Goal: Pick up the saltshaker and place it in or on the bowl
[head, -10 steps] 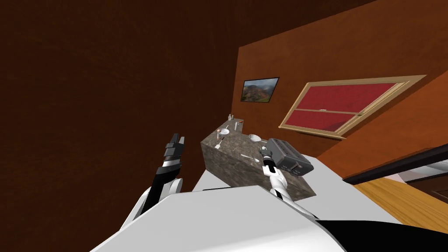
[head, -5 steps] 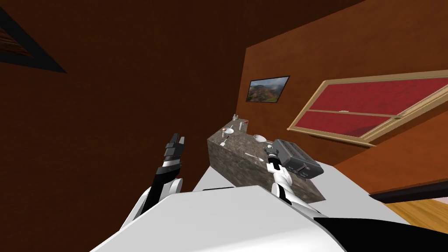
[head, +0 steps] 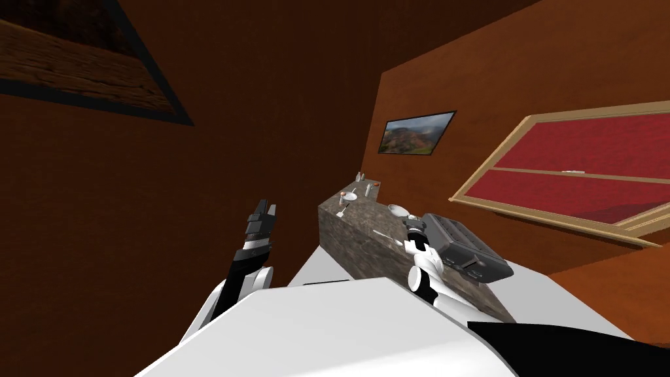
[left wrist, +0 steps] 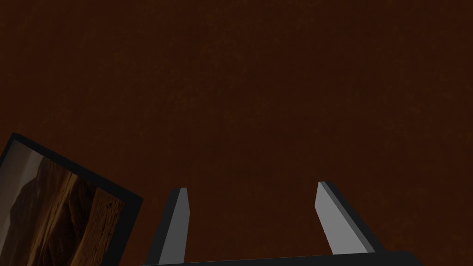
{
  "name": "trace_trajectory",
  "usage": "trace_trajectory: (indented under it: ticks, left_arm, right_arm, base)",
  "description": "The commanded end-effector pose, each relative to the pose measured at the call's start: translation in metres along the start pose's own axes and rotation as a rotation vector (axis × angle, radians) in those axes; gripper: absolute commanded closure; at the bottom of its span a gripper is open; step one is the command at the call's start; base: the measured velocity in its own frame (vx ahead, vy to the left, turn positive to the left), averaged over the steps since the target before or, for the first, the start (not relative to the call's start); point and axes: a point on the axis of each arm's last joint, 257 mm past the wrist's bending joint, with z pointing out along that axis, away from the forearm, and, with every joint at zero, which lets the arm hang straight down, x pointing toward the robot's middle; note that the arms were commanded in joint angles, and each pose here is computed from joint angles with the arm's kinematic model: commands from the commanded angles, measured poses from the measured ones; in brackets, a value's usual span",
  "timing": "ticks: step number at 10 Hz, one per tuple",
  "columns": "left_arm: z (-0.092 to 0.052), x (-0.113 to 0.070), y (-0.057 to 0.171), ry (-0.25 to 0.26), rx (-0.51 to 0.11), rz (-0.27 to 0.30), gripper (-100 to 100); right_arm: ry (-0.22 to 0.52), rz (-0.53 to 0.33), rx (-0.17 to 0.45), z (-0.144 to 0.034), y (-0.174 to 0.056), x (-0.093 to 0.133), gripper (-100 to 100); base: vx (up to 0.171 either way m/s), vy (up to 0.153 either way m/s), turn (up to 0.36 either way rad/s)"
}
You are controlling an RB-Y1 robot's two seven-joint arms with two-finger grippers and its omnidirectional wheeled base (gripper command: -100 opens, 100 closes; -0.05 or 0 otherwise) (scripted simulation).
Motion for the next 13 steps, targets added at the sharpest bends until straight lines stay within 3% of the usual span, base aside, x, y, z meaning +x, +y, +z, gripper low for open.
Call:
trace_trajectory:
  ticks: [1,7,13]
  left_arm:
    - [0.0,0.0,0.0,0.0,0.0,0.0,0]
    - [0.0,0.0,0.0,0.0,0.0,0.0,0]
    - [0.0,0.0,0.0,0.0,0.0,0.0,0]
  right_arm:
    - [0.011,-0.006,0.038,0.008,-0.018,-0.002,100]
    - [0.091,-0.013,0.149,0.017,-0.067,0.015,100]
    - [0.181,0.003,0.224,0.014,-0.095,0.04,100]
  base:
    - [-0.029,-0.039,0.267]
    - [-0.009,-0.078,0.216]
    - [-0.009,-0.106,0.184]
